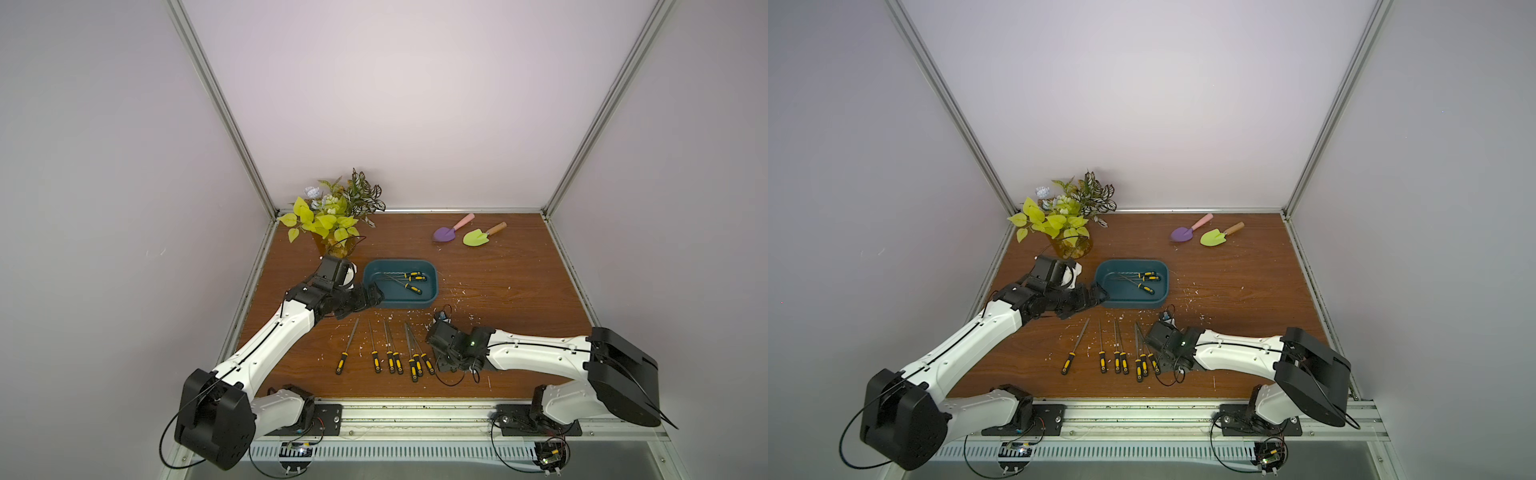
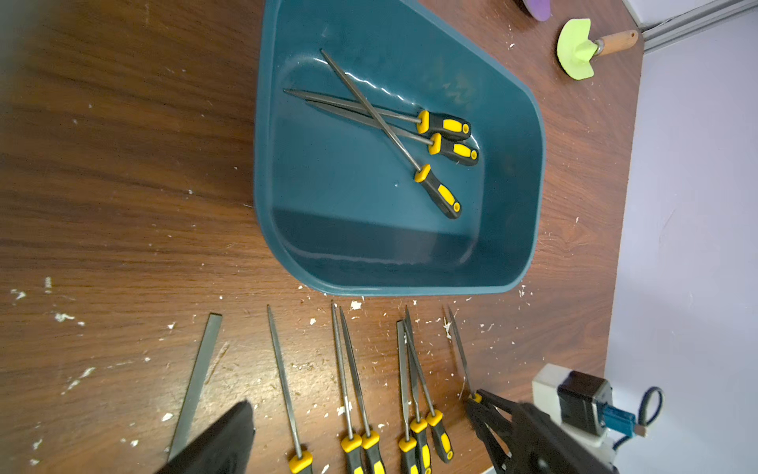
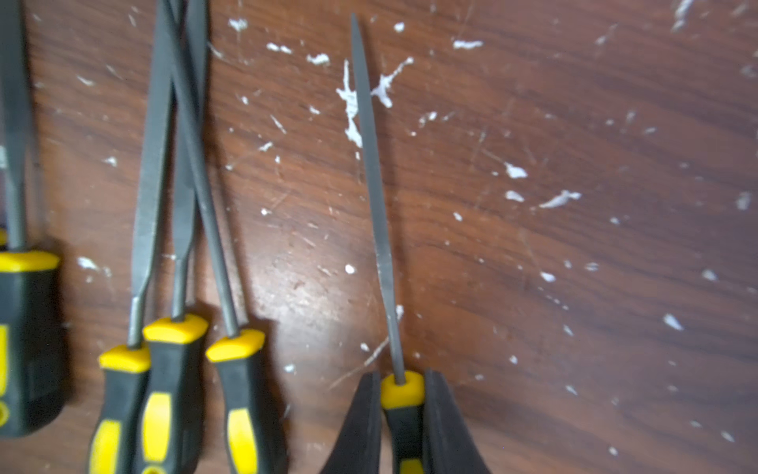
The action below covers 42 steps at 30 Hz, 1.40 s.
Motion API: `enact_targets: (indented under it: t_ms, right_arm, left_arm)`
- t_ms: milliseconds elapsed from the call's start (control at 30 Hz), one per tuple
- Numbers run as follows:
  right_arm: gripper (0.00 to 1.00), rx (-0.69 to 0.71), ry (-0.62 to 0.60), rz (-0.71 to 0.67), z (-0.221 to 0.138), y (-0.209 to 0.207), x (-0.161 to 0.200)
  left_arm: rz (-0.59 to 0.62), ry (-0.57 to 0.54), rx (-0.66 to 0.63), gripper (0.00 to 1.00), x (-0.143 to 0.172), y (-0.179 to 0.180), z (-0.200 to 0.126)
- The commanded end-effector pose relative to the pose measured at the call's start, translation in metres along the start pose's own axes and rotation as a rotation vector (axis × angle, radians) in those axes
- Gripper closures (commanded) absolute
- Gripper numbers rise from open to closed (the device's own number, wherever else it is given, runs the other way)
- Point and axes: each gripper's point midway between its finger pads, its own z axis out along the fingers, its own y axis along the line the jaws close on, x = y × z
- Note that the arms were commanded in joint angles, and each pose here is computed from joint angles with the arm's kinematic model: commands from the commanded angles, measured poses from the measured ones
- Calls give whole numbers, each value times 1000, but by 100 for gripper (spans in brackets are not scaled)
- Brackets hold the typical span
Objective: Put the file tool into the storage box
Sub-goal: Pick up the file tool from the center of the board, then place the file tool in the storage box.
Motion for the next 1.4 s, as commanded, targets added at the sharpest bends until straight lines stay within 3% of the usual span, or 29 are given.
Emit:
enact_targets:
  t_ms: [0,200,467,733,1100,1367]
  right_arm:
    - [88,-9,-110,48,-28,-8,-35]
    - [88,-94,-263,82,-67,-20,-93]
    - [90,-153,-325,-48,-93,-6,-159]
    - [92,-238,-314,-163,-72,23,-171]
    - [95,-141,-247,-502,-21,46,-219]
    - [98,-109,-153,-740,22,47,-230]
  left_arm:
    - [28,-53,26,0,-13,-17,-14]
    - [48,-76,29,0,-26,-26,-16]
    - [71,-136,1,0,-46,-30,-22]
    - [62,-137,-21,0,-50,-24,-19]
    - [-9,-179,-34,0,-63,-2,-31]
    - [-45,-166,-40,0,-56,2,-32]
